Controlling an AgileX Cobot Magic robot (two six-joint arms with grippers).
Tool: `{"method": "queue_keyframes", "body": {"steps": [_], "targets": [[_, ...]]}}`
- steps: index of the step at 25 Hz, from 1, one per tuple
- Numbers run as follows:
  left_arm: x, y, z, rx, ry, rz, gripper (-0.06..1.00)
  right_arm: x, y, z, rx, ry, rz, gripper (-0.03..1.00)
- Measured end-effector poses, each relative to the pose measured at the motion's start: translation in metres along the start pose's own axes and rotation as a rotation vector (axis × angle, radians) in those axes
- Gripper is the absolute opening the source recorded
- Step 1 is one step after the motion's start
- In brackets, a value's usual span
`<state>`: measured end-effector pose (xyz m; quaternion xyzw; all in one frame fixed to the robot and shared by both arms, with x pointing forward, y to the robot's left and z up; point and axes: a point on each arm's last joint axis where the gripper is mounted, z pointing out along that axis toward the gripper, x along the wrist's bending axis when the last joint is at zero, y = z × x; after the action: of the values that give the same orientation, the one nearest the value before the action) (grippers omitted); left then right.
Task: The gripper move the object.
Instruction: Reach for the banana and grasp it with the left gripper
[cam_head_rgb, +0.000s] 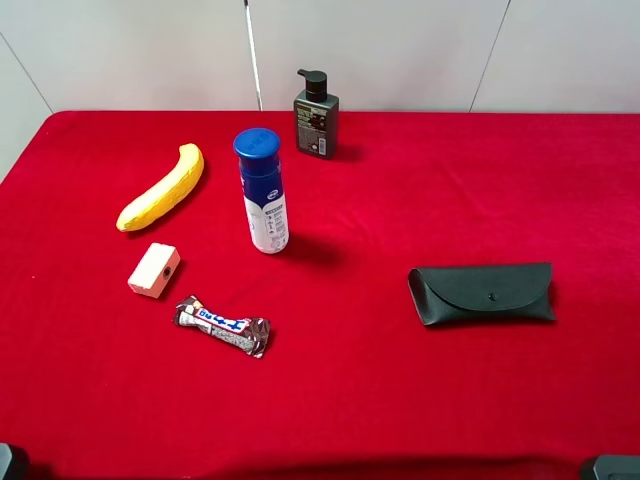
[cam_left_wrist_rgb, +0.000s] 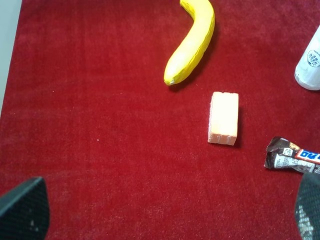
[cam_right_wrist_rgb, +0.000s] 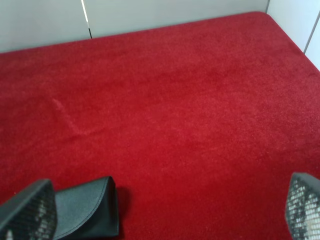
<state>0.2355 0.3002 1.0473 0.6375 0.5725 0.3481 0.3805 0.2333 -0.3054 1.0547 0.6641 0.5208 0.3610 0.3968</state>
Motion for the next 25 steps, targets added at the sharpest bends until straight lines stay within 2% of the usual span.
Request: {"method": "queue_keyframes", "body": {"steps": [25], "targets": [[0.0015,0.0000,0.0000,0.000,0.016,0.009,0.97,0.0000,0.0000,0.0000,0.000,0.000,0.000,0.69]]}}
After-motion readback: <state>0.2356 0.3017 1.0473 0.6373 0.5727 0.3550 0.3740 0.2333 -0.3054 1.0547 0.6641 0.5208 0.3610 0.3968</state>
